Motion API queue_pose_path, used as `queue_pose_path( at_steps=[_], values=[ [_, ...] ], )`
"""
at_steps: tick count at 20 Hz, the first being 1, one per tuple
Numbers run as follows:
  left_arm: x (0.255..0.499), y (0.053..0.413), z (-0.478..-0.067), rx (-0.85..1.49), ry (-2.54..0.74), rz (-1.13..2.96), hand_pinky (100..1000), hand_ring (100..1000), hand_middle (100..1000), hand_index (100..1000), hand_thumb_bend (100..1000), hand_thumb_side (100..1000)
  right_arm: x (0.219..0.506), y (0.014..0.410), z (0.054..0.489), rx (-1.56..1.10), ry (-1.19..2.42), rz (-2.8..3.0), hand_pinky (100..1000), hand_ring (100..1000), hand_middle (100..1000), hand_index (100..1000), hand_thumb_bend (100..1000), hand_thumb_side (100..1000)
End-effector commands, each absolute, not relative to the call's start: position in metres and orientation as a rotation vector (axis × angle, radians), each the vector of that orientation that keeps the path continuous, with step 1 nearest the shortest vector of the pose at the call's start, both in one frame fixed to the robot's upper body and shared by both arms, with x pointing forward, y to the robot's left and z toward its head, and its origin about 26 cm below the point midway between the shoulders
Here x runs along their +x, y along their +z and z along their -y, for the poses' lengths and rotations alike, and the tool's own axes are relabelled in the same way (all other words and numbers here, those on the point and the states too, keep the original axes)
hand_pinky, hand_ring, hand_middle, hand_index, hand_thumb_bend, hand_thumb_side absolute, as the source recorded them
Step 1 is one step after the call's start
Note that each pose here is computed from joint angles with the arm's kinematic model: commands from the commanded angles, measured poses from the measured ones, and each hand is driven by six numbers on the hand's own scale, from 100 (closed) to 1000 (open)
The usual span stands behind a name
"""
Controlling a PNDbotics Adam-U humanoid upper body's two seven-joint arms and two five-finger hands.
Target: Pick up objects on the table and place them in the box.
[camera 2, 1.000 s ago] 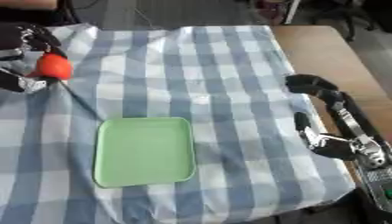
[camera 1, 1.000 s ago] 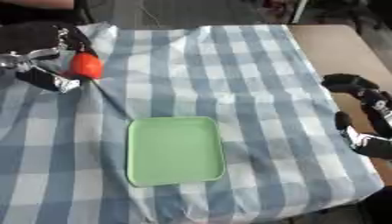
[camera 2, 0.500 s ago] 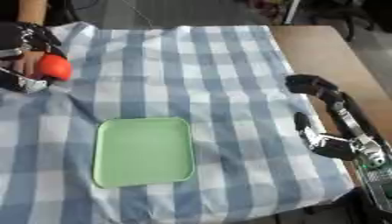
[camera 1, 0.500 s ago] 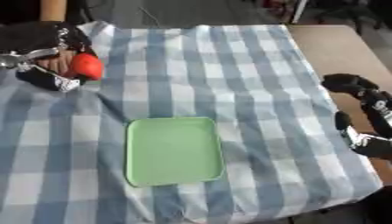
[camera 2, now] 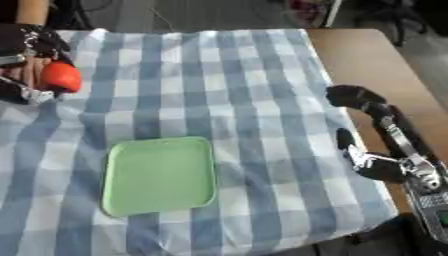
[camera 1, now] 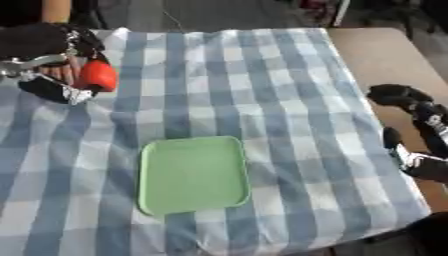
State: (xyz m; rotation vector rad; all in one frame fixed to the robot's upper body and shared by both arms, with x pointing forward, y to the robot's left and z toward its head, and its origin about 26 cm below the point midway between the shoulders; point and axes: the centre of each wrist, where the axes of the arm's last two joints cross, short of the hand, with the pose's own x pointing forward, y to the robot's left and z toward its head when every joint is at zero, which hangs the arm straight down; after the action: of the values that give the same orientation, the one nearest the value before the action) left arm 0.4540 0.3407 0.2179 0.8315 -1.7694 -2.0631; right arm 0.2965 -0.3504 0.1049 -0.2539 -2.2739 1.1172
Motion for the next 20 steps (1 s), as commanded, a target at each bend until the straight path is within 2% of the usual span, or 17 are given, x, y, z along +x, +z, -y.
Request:
queue_pose_path(
  at_steps=[1,8,20],
  values=[
    [0.452,0.236,-0.348,0.892,-2.065,1.774,889,761,481,385,100,464,0.297,0.115,0.357,-0.229,1.476,2.293,836,839,861,845,100,445],
    [0.454,0.232,-0.339,0.85,-2.09,1.786,888,763,484,381,100,481,0.297,0.115,0.357,-0.226,1.477,2.293,835,839,861,845,100,446],
    [0.462,0.219,-0.286,0.678,-2.239,1.844,887,765,487,373,100,504,0.298,0.115,0.356,-0.219,1.475,2.297,835,838,861,844,100,447]
  ],
)
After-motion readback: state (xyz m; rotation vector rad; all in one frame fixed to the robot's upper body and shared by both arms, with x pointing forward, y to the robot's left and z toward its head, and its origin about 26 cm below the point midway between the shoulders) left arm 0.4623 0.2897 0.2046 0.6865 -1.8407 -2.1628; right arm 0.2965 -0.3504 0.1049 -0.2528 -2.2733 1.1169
